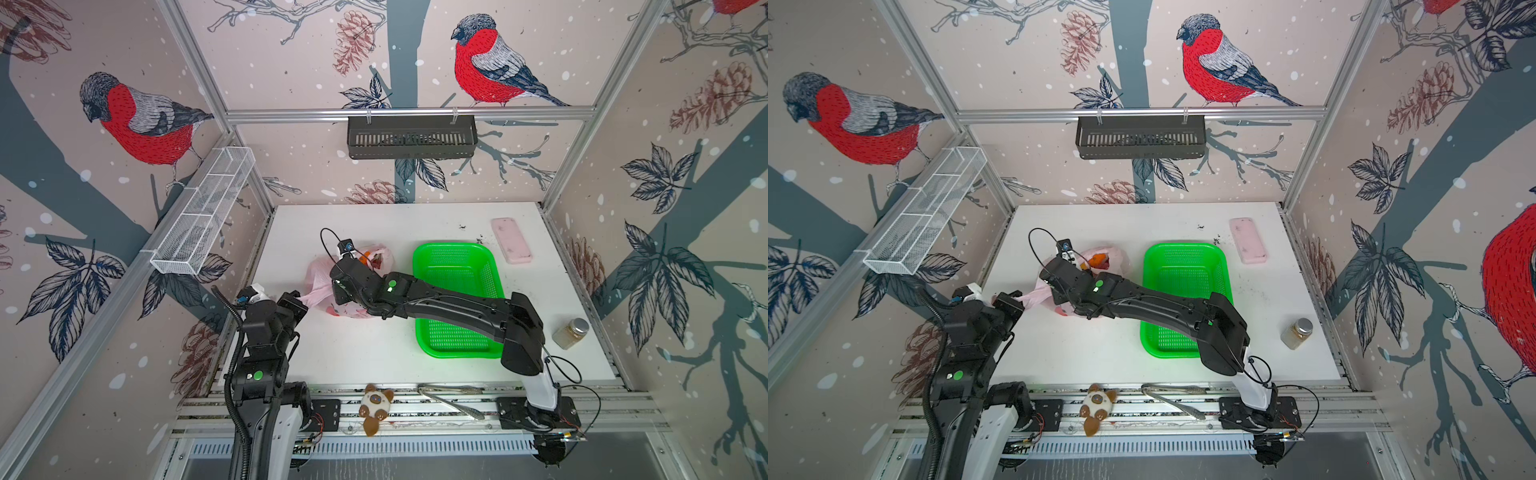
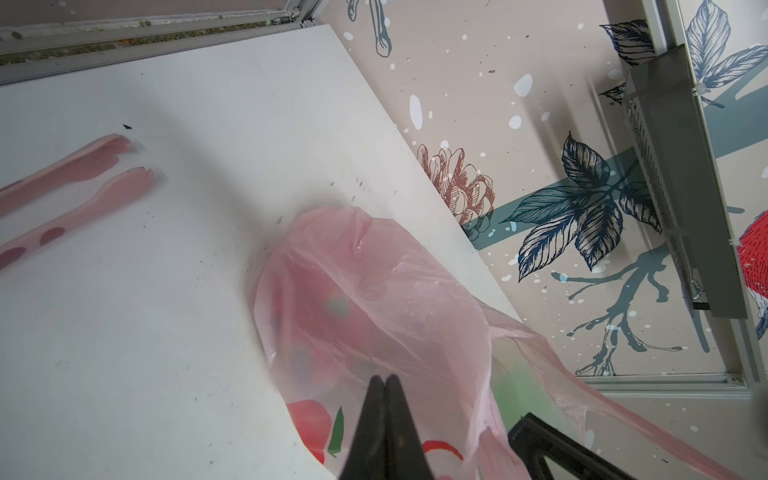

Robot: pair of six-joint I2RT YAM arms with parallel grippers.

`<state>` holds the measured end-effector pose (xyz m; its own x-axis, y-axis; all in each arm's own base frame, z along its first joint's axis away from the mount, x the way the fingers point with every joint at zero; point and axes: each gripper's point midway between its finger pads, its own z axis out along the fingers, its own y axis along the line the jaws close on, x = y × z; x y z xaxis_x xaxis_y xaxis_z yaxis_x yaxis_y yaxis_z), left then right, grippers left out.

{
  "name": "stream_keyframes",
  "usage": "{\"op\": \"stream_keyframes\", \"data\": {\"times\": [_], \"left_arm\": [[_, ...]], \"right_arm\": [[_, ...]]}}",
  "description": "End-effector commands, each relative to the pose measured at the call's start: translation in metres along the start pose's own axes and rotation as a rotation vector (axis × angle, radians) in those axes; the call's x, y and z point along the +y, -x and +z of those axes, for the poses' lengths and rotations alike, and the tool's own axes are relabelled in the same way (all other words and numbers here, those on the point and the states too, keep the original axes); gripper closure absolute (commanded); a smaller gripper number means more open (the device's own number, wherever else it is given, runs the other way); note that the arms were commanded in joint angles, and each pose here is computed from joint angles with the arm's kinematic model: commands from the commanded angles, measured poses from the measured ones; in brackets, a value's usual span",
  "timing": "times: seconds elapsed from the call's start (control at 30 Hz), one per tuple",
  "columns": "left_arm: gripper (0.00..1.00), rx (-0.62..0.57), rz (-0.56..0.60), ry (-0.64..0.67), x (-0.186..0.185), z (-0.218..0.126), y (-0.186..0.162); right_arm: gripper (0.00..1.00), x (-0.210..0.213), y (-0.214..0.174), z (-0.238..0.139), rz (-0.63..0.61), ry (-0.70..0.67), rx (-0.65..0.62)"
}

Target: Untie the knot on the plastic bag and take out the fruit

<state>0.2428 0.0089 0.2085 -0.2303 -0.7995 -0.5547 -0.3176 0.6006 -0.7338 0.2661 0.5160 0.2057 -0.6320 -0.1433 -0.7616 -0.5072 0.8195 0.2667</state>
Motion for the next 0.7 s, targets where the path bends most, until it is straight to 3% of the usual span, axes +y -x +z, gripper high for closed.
{"op": "stream_keyframes", "data": {"times": [0.0,0.37,0.53,0.67], "left_arm": [[1.00,-0.009,-0.005,0.029,0.004,-0.002,0.002],[1.00,-0.029,-0.023,0.091,0.018,-0.007,0.003],[1.00,-0.049,-0.044,0.149,0.035,-0.009,-0.001],[1.00,-0.050,-0.052,0.176,0.046,-0.006,-0.005]], "right_arm": [[0.70,-0.009,-0.011,0.004,0.048,-0.008,0.023],[0.71,0.010,-0.092,0.019,-0.004,0.166,0.191],[0.71,-0.005,-0.121,0.034,0.034,0.138,0.244],[0.71,-0.023,-0.120,0.036,0.049,0.081,0.223]]}}
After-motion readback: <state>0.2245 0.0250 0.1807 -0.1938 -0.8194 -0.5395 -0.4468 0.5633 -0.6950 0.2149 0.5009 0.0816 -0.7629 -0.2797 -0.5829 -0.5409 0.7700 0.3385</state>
